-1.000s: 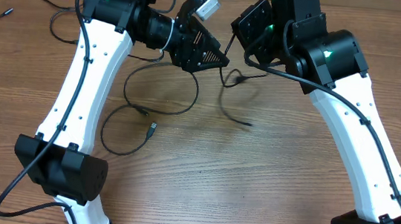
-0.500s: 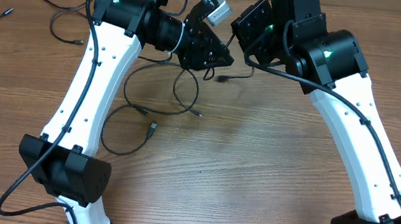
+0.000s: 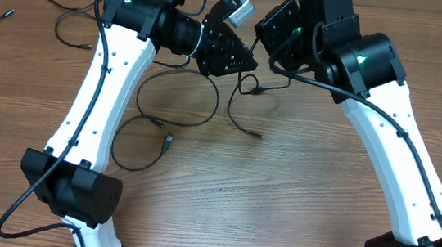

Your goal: Untangle cables

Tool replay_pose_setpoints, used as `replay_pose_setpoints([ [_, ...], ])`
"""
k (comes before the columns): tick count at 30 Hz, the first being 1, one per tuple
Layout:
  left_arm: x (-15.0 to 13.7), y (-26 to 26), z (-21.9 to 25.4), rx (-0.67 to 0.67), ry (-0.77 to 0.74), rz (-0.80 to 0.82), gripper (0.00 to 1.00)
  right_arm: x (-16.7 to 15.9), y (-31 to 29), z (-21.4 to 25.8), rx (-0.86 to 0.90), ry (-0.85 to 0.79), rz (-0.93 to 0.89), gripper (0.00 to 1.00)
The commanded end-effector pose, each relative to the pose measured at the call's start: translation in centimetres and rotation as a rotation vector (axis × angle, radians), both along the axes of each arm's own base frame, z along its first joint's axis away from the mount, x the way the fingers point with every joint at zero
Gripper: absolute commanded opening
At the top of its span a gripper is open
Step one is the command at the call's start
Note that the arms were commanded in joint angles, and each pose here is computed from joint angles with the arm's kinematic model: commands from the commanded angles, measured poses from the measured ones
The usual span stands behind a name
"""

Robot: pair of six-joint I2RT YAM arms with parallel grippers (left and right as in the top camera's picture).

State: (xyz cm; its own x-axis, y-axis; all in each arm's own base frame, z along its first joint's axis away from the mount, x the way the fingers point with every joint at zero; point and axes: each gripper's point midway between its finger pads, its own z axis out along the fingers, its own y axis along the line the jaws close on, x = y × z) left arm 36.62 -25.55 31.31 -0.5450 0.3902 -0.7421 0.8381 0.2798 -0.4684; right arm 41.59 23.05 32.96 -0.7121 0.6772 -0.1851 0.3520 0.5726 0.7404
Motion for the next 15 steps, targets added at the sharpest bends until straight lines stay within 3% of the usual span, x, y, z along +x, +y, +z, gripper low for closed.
replay_pose_setpoints([
  [1,0.08,0.07,0.81,-0.005,-0.025,0.008,0.3,-0.15,-0.04,1.28,0.019,-0.027,0.001,0.04],
  [7,0.24,0.02,0.91,-0.009,-0.016,0.018,0.28,-0.15,-0.04,1.28,0.019,-0.027,0.001,0.04],
  [11,0.23,0.02,0.9,-0.008,-0.016,0.018,0.17,-0.15,-0.04,1.29,0.019,-0.027,0.001,0.04],
  [15,0.27,0.05,0.91,-0.009,-0.017,0.019,0.18,-0.14,-0.04,1.29,0.019,-0.027,0.001,0.04],
])
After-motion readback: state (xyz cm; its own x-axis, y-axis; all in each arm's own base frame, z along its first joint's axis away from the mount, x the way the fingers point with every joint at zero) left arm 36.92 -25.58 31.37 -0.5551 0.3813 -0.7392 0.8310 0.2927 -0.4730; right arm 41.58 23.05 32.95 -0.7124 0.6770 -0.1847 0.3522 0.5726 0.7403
